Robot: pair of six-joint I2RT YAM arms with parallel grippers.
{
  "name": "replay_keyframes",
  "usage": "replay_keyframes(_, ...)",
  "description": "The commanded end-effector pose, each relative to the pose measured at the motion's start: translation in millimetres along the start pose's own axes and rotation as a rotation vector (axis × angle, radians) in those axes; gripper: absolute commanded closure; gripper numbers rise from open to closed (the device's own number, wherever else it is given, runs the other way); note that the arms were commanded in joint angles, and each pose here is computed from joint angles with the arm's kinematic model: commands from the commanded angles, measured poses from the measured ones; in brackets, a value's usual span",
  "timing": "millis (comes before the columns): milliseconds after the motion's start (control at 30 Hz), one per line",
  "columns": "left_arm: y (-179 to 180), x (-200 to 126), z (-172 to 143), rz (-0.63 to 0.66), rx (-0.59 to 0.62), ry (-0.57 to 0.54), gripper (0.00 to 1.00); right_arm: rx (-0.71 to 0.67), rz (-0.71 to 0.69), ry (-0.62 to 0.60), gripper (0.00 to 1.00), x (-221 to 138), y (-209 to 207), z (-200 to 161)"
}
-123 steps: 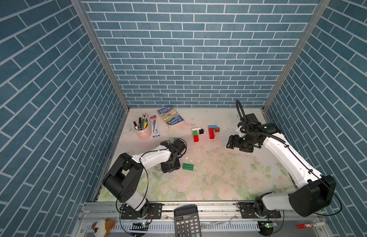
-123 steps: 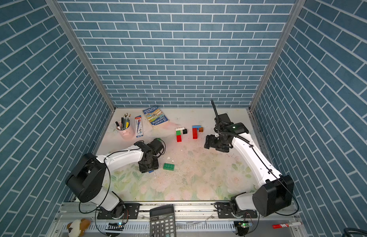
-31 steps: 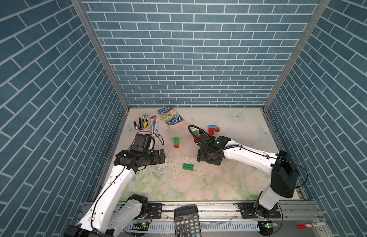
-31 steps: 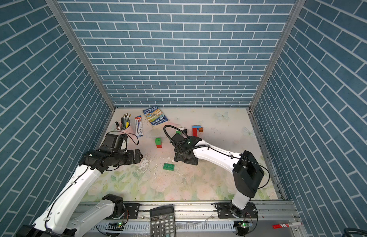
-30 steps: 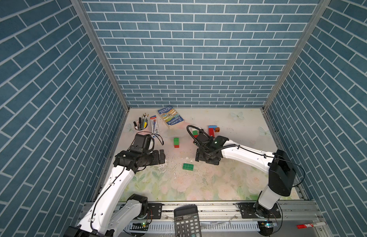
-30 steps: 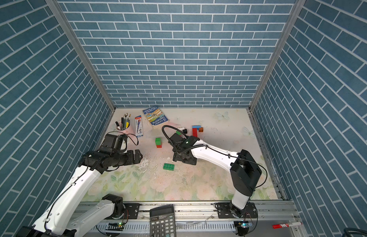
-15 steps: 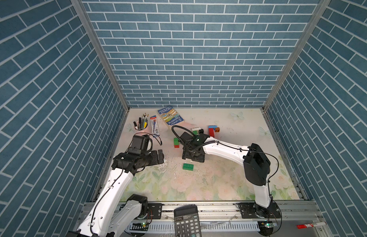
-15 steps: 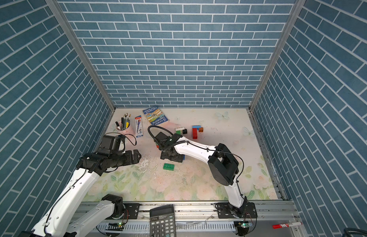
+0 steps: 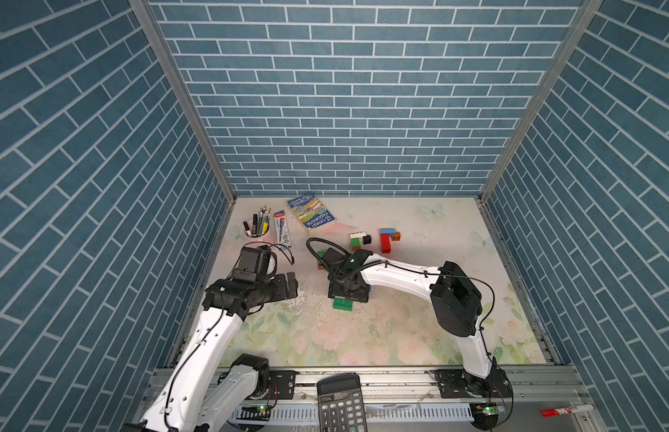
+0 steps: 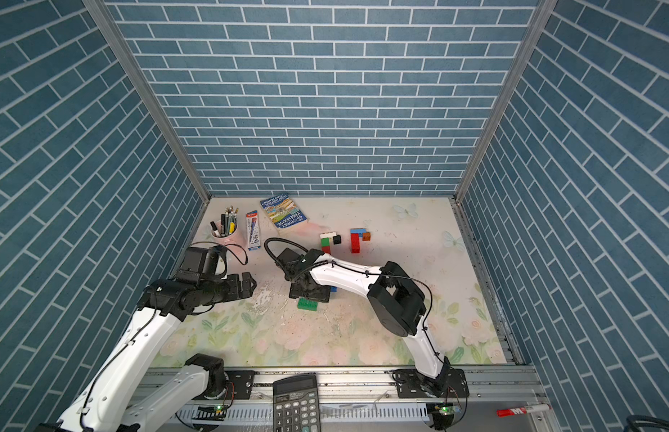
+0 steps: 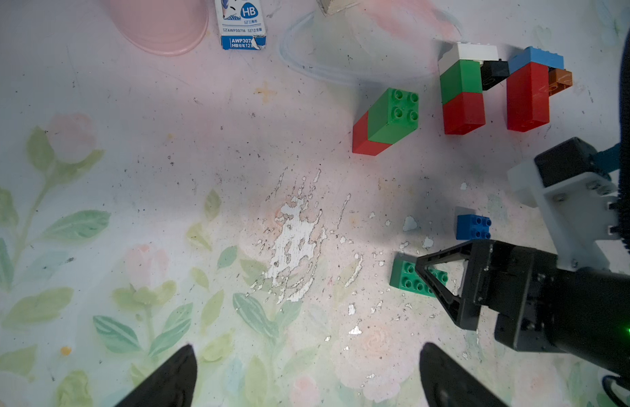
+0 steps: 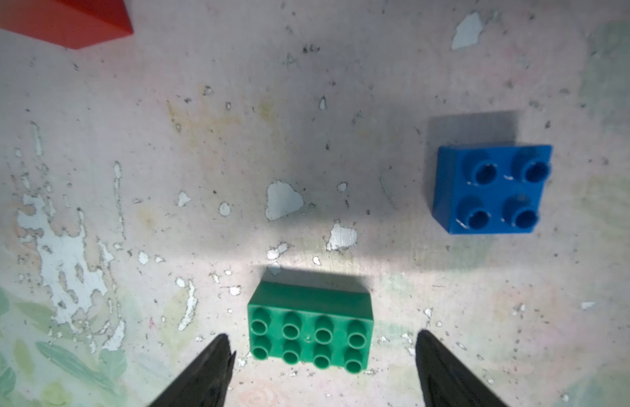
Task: Assemble the letter r with lego
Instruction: Pick up the lego brick from the center of the board.
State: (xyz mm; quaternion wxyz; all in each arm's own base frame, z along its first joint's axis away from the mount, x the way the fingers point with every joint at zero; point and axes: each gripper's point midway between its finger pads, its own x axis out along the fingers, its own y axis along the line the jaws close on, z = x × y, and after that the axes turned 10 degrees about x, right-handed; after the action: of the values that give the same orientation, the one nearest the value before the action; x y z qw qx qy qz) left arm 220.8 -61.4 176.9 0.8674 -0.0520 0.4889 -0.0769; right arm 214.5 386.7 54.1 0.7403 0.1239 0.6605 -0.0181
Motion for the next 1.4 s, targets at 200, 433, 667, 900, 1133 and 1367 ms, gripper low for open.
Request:
replay_keyframes(200, 6.4, 0.2, 0.2, 0.026, -0.013, -0.015, 0.0, 0.021, -0.041, 0.038, 0.17, 9.4, -3.7, -11.7)
replay_keyframes(433, 7.8, 0.3, 0.4, 0.03, -0.017, -0.018, 0.01, 0.019, -0.076, 0.052, 0.21, 13.2, -8.5, -15.3)
replay_keyframes(667, 8.6, 1.3, 0.0, 0.031, -0.02, -0.015, 0.0, 0.013, -0.09, 0.065, 0.23, 15.3, -9.3, -18.0)
replay_keyframes(900, 9.2, 0.3, 0.2, 0.033, -0.021, -0.02, 0.0, -0.002, -0.092, 0.077, 0.23, 15.6, -7.7, -20.3)
replay_keyframes(1133, 9.6, -0.3, 0.2, 0.035, -0.021, -0.023, 0.0, -0.003, -0.096, 0.081, 0.28, 17.5, -7.9, -21.7)
replay_keyframes(1367, 10.0, -1.6, 0.5, 0.037, -0.022, -0.028, 0.0, -0.011, -0.091, 0.091, 0.33, 19.8, -6.6, -23.5)
